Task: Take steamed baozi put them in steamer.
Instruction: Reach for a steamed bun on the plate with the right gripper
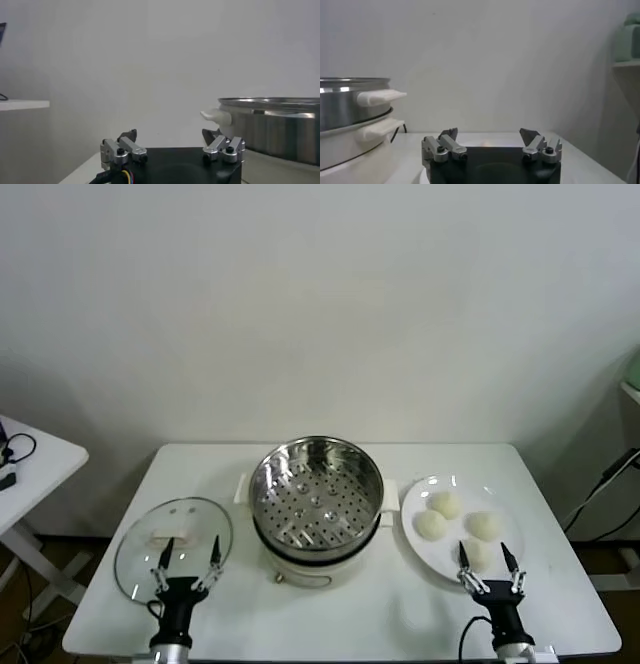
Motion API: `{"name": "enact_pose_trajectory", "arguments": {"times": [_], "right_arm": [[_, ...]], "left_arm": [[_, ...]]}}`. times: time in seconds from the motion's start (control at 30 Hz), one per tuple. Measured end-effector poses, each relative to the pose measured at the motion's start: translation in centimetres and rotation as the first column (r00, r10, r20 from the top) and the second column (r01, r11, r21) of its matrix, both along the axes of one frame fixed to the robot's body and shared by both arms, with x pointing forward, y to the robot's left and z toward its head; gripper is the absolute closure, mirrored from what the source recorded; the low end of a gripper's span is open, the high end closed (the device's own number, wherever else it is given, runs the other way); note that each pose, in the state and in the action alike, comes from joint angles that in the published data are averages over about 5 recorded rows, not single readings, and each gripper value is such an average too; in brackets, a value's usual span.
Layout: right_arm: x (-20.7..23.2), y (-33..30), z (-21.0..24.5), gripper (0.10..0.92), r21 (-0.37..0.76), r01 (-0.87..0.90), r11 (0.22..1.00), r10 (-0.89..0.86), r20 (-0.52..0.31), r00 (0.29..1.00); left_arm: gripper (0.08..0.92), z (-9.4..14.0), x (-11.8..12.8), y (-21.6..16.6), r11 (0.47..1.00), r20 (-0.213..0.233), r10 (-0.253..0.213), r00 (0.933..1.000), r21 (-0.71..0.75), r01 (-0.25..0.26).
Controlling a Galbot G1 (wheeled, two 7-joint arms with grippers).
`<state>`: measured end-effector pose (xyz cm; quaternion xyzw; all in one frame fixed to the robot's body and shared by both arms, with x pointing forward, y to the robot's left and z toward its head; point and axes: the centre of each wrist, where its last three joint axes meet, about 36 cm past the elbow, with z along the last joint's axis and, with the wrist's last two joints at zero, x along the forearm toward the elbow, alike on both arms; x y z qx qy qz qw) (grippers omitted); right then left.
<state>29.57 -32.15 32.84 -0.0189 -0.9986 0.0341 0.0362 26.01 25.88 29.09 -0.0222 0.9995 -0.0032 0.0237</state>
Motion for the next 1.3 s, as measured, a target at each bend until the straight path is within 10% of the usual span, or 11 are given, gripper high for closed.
{"name": "enact_pose_trajectory", "arguments": {"times": [0.5,0.83,1.1,1.3], "right_arm": [[15.6,-5.1,10.6,0.2,-0.219,-0.407,0.887,0.361,-0.222,0.906],[26.3,-6.8,16.8,0.2,-0.432,-0.811,0.395,0.553,-0.593,0.585],[33.3,-6.2,21.6,0.2,-0.331,-0.944,-0.006,0.455,-0.841,0.292],[36.6,-6.0,23.3,0.2,-0.197,-0.973,-0.12,0.308,-0.939,0.152]], "left_arm": [[0.177,0.2,0.3,0.0,1.0,0.021,-0.011,0.9997,-0.012,0.011],[0.177,0.1,0.4,0.0,1.0,0.021,-0.017,0.9996,-0.012,0.017],[0.177,0.0,0.2,0.1,1.0,0.022,-0.018,0.9996,-0.011,0.019],[0.177,-0.2,0.1,0.3,1.0,0.02,-0.015,0.9997,-0.008,0.016]]}}
